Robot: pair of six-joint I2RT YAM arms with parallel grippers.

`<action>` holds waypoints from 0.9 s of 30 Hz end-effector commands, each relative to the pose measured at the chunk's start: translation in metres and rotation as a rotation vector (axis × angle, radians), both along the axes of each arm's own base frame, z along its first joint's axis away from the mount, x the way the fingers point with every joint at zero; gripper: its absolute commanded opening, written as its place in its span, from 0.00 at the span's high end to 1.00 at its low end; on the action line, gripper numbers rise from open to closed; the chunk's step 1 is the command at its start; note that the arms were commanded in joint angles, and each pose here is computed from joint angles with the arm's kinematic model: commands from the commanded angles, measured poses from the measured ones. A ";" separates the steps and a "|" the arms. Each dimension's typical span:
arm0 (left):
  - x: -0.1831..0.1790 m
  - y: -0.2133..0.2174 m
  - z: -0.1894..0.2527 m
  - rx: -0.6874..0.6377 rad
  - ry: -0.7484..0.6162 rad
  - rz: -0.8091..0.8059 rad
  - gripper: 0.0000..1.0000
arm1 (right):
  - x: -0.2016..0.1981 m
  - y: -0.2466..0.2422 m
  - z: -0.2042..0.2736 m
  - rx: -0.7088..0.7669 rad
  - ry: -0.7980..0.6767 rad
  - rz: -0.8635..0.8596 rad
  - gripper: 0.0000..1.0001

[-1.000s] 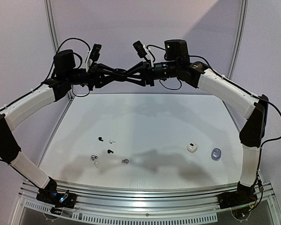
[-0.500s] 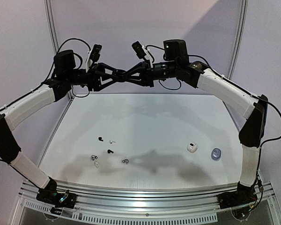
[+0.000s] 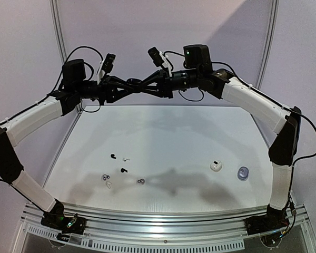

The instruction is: Insert the wireless bluetooth earbuds into the charging case

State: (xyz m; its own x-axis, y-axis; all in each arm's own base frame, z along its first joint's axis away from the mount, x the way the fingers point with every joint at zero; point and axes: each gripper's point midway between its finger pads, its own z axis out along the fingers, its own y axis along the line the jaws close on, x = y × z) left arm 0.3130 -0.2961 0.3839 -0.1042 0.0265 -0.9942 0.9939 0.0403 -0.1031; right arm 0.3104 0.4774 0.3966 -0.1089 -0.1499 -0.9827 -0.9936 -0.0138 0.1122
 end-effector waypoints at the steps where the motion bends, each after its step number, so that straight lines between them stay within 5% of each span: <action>1: -0.007 0.000 0.002 -0.002 0.001 -0.019 0.97 | -0.004 -0.003 0.019 0.030 -0.041 -0.005 1.00; 4: -0.008 0.000 0.001 -0.001 0.004 -0.022 1.00 | -0.005 -0.004 0.022 0.039 -0.045 -0.006 1.00; 8: -0.007 0.001 0.003 -0.001 -0.027 -0.007 1.00 | 0.002 -0.005 0.023 0.033 -0.044 -0.052 0.55; 11: -0.006 0.001 0.002 0.006 -0.060 0.004 1.00 | 0.008 -0.006 0.026 0.036 -0.055 -0.093 0.42; 20: -0.014 -0.001 -0.001 0.020 -0.116 -0.036 1.00 | 0.022 -0.005 0.020 0.026 -0.049 -0.161 0.39; 27: -0.017 -0.002 -0.016 0.104 -0.308 -0.022 1.00 | 0.026 -0.006 0.022 0.020 -0.055 -0.185 0.41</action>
State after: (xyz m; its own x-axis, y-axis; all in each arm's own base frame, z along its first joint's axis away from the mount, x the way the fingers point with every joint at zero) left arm 0.3134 -0.2949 0.3698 0.0705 0.0848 -0.9939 0.9956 0.0560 0.0754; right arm 0.3294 0.4787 0.3950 -0.1101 -0.1507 -0.9824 -0.9895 0.1102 0.0940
